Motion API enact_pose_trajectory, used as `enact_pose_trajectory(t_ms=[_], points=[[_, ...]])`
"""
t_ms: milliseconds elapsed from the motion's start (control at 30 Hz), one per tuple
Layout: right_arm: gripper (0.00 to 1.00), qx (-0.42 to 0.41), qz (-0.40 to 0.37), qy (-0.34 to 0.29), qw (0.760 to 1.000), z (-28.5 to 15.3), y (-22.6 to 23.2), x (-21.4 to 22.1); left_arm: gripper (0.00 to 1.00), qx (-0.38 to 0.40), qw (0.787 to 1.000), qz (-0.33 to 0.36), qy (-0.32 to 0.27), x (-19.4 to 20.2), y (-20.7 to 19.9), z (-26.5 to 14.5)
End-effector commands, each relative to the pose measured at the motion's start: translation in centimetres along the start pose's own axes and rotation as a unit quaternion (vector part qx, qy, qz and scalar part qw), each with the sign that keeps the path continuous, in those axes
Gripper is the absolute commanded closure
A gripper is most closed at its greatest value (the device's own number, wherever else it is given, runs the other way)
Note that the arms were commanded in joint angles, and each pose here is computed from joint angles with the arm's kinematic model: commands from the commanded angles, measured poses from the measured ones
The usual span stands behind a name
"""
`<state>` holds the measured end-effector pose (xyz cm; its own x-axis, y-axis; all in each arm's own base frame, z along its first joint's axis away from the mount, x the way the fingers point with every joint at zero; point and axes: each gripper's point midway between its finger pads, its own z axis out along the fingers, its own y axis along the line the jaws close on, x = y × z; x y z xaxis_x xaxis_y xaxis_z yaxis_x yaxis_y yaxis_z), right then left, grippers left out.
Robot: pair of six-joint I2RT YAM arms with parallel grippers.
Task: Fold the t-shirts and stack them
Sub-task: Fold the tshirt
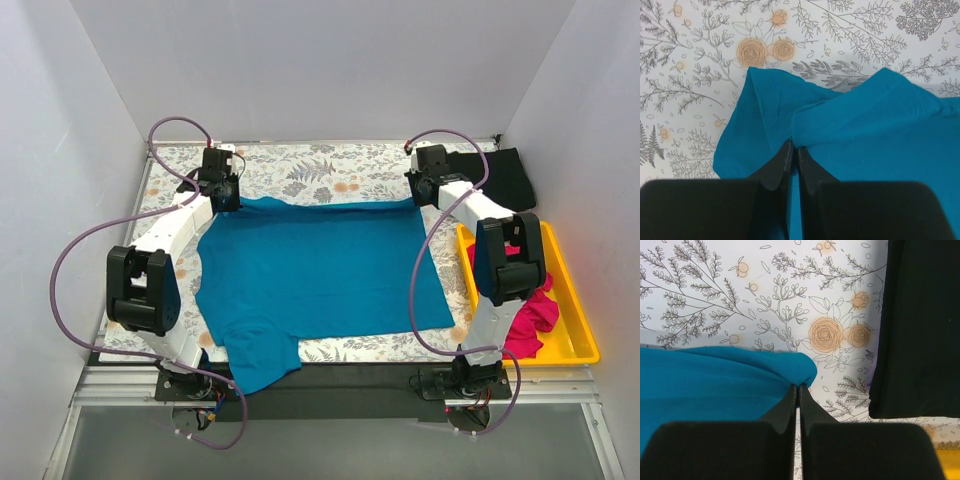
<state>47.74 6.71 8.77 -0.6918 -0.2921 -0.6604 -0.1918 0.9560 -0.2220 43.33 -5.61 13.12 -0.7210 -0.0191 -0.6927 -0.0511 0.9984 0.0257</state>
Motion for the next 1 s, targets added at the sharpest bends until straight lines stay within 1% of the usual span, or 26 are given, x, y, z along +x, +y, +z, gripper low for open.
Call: enact_pose_trajectory(t_ms=[0, 167, 300, 400, 567, 967], points=[[0.99, 0.017, 0.026, -0.006, 1.000, -1.9, -1.0, -0.3, 1.00, -0.003, 0.999, -0.031, -0.010, -0.6, 0.5, -3.4], [0.99, 0.023, 0.040, 0.002, 0.999, -2.5, -1.1, 0.2, 1.00, -0.001, 0.999, -0.047, -0.009, -0.5, 0.6, -4.8], [0.99, 0.033, 0.045, 0.006, 0.998, -3.0, -1.5, 0.4, 1.00, 0.017, 0.998, -0.060, -0.004, -0.4, 0.1, -6.0], [0.99, 0.037, 0.053, 0.009, 0.998, -3.5, -1.6, 0.8, 1.00, 0.025, 0.997, -0.070, 0.002, 0.3, -0.1, -7.1], [0.99, 0.039, 0.065, 0.015, 0.997, -4.0, -1.5, 1.6, 1.00, 0.019, 0.997, -0.076, 0.021, 2.2, 0.2, -7.4], [0.99, 0.051, 0.102, 0.036, 0.993, -4.8, -1.5, 3.8, 1.00, 0.024, 0.994, -0.093, 0.051, 5.3, 0.1, -8.4]])
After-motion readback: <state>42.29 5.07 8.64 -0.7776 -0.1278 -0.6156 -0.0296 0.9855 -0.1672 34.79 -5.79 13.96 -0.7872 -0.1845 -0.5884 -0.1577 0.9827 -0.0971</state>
